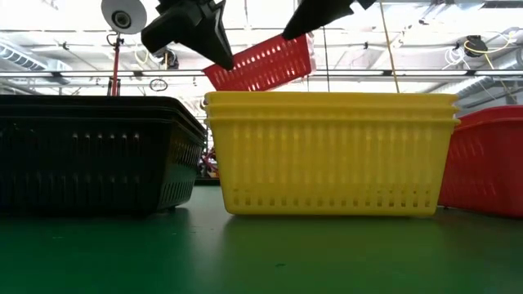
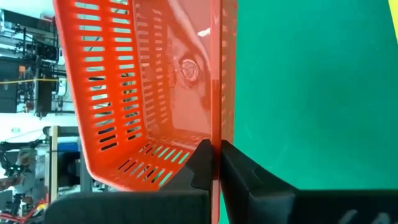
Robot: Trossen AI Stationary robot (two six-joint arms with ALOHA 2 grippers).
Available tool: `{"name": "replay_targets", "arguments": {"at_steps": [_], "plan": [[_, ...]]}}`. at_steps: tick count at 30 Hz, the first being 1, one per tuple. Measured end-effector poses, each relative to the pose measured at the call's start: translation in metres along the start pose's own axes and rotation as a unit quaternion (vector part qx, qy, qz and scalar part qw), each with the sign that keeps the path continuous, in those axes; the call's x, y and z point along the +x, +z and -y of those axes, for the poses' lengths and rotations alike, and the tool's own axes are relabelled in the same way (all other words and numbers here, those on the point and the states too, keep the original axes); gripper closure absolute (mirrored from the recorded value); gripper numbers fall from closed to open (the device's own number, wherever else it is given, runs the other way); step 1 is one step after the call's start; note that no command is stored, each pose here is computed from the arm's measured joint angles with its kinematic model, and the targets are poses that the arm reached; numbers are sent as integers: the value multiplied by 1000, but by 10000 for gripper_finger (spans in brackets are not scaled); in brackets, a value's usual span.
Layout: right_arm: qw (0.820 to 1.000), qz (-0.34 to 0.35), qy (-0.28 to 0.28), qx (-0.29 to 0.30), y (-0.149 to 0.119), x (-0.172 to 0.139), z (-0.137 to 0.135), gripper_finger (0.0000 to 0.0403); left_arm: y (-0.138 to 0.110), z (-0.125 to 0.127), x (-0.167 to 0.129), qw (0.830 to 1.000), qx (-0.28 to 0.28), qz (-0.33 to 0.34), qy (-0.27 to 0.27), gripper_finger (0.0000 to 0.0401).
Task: Stack baskets by color
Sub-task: Stack the top red bin on top of the bottom red bin
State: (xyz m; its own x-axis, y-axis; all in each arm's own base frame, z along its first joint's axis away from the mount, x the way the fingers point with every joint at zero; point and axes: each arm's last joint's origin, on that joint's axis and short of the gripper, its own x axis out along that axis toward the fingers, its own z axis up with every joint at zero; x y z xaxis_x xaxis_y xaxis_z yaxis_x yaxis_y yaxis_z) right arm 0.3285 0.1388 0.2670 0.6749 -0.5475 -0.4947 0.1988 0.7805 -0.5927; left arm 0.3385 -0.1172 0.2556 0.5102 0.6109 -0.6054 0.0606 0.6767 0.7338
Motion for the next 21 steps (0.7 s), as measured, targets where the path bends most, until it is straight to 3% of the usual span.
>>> {"name": "replay_targets", "arguments": {"at_steps": [8, 21], "plan": [[1000, -18, -3, -10, -4, 2, 3, 209, 0, 2, -2, 1000, 14, 3, -2, 383], [999, -32, 35, -10, -6, 6, 4, 311, 8, 5, -5, 999, 22, 36, -1, 383]]}}
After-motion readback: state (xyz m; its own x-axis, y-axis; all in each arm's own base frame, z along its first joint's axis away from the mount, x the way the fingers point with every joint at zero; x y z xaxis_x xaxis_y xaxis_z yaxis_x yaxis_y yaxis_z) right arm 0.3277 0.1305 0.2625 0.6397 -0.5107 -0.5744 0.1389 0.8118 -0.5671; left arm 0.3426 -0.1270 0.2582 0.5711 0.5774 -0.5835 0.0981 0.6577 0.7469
